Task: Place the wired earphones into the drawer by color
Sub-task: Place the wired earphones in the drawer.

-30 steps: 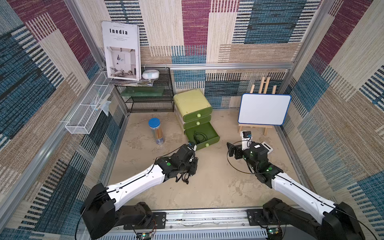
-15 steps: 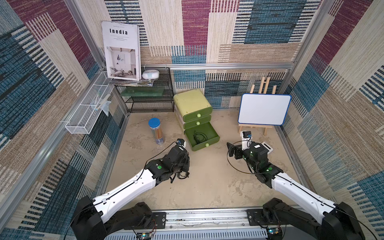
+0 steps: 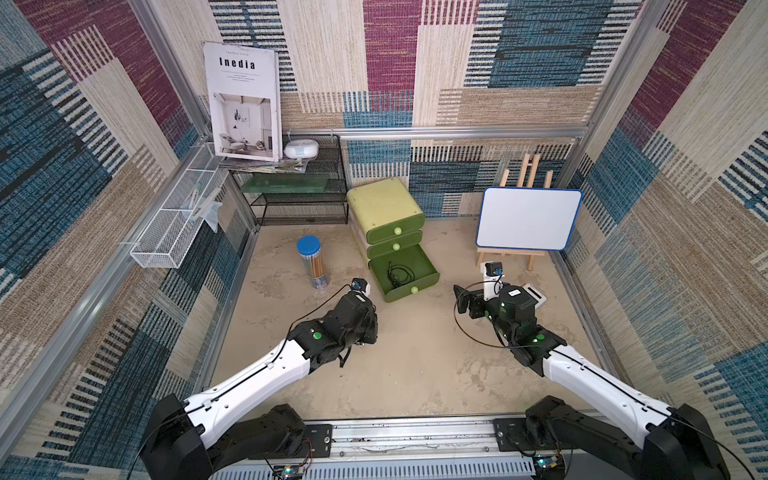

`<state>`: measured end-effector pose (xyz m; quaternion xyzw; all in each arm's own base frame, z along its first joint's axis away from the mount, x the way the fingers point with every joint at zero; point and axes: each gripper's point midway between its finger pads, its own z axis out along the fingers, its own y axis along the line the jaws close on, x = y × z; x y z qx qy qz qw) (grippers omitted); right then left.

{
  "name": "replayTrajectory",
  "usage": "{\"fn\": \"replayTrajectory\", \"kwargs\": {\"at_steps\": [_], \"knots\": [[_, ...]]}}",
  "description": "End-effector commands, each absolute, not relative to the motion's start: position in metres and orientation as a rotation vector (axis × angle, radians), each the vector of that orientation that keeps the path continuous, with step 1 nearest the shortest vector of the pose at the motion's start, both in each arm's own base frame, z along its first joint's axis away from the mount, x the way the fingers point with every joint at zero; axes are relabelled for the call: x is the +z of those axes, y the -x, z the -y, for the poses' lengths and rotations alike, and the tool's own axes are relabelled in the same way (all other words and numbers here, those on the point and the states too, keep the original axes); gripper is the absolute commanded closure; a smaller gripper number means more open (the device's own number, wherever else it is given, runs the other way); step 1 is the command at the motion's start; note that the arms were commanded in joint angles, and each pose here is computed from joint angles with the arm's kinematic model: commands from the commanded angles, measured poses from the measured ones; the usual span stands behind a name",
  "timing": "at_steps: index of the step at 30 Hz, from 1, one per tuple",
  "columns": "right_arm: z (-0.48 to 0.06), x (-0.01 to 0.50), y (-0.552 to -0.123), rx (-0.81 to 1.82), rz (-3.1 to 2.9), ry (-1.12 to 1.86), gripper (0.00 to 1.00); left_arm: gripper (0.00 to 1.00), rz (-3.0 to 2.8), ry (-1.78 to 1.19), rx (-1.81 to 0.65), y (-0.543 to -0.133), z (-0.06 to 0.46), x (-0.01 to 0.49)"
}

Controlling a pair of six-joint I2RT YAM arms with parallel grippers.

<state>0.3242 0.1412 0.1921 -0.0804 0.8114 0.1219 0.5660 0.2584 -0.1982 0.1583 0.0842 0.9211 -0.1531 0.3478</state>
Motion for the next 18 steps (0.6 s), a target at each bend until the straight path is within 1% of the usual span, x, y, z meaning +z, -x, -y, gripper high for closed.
{"fn": "replayTrajectory", "kwargs": {"at_steps": [1, 6, 10, 18], "knots": [[-0.142, 0.198, -0.326, 0.293, -1.883, 0.181, 0.0, 1.0, -2.356, -0.225, -0.407, -0.265, 0.202, 0.167], [-0.141, 0.198, -0.326, 0.292, -1.881, 0.181, 0.0, 1.0, -2.317, -0.244, -0.418, -0.278, 0.213, 0.174], [-0.142, 0.204, -0.327, 0.3, -1.855, 0.174, 0.0, 1.0, -2.27, -0.305, -0.402, -0.296, 0.226, 0.184], [-0.14, 0.206, -0.326, 0.292, -1.845, 0.167, 0.0, 1.0, -2.163, -0.572, -0.321, -0.343, 0.263, 0.202]]}}
